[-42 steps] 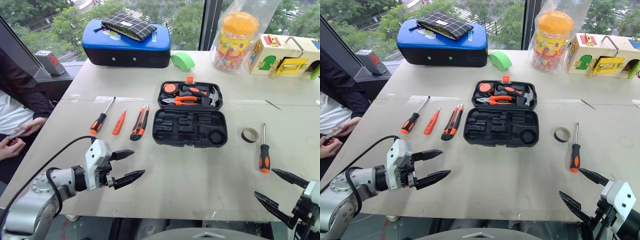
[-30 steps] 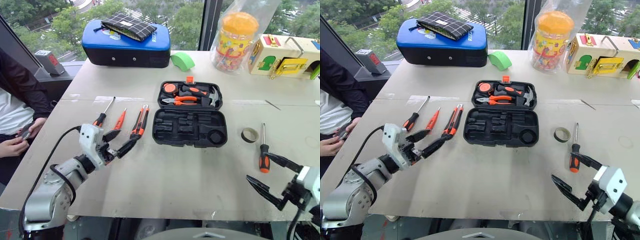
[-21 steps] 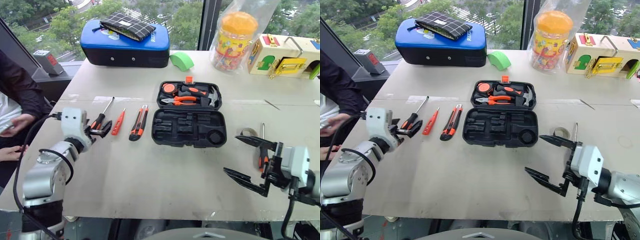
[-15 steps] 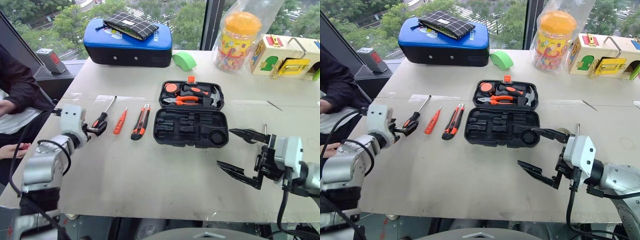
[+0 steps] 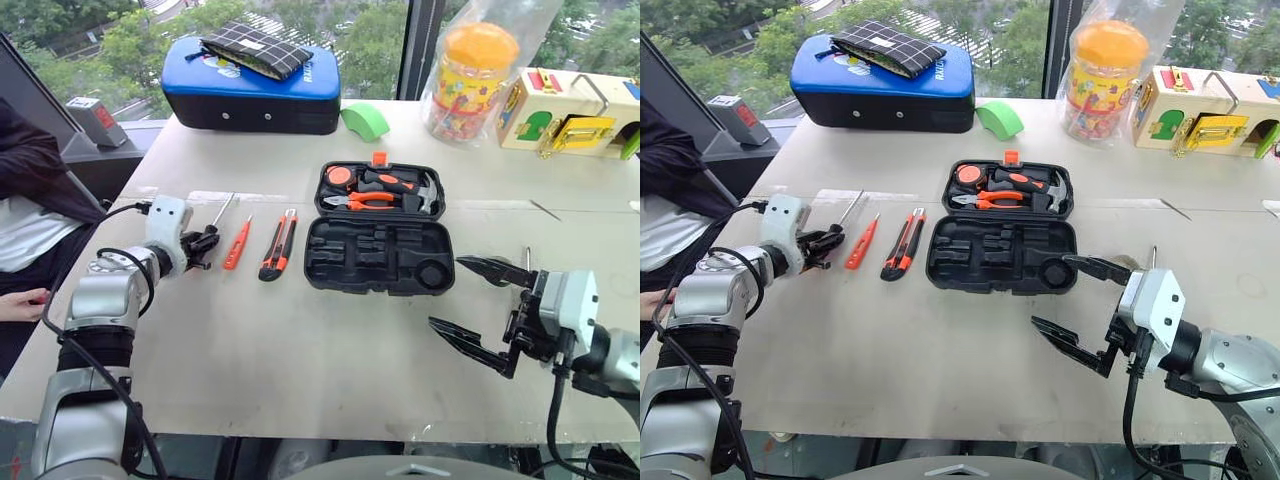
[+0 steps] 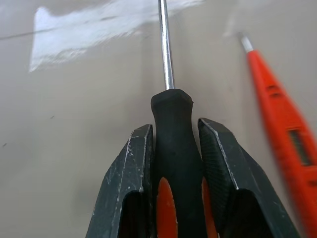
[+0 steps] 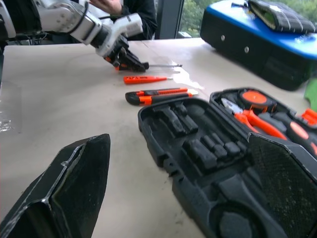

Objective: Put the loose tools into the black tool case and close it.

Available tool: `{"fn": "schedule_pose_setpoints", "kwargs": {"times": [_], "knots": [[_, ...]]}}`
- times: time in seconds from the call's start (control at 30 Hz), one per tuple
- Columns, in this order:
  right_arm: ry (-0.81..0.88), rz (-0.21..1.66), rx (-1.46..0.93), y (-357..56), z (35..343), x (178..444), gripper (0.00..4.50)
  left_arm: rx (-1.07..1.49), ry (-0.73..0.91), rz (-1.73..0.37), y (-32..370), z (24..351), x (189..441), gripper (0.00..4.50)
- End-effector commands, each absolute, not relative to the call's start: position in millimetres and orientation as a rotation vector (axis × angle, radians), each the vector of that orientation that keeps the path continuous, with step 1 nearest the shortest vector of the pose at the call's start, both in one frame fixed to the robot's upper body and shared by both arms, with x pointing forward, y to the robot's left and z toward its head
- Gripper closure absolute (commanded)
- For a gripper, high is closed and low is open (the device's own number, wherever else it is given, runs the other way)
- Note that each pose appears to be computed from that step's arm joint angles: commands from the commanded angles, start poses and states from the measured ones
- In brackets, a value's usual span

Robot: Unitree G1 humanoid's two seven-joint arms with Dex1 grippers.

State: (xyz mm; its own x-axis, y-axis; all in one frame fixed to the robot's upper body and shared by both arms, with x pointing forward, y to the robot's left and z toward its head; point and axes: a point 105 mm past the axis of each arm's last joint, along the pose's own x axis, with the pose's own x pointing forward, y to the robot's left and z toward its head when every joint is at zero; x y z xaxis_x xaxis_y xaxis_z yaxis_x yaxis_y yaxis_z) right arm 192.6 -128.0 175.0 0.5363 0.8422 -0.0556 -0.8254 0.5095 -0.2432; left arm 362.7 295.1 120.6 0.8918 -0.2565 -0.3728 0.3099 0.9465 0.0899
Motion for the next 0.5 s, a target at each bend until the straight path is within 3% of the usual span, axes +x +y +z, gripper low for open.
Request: {"fn": "schedule_pose_setpoints", "kwargs": {"times": [0.03,0.1,0.2,0.5], "knots": [[-0.132,0.945,-0.259,-133.4,186.0,187.8,0.00,0.239,0.123,-0.607,236.1,191.3,366.0,3.68],[-0.128,0.889,-0.253,-142.2,186.1,184.6,0.00,0.408,0.119,-0.890,184.3,194.5,358.9,3.68],[-0.117,0.838,-0.260,-150.0,185.5,179.8,0.00,0.601,0.123,-1.099,148.7,187.7,360.1,3.68],[-0.101,0.760,-0.303,-158.3,186.0,168.2,0.00,0.984,0.168,-1.316,93.4,160.8,398.2,3.68]]}}
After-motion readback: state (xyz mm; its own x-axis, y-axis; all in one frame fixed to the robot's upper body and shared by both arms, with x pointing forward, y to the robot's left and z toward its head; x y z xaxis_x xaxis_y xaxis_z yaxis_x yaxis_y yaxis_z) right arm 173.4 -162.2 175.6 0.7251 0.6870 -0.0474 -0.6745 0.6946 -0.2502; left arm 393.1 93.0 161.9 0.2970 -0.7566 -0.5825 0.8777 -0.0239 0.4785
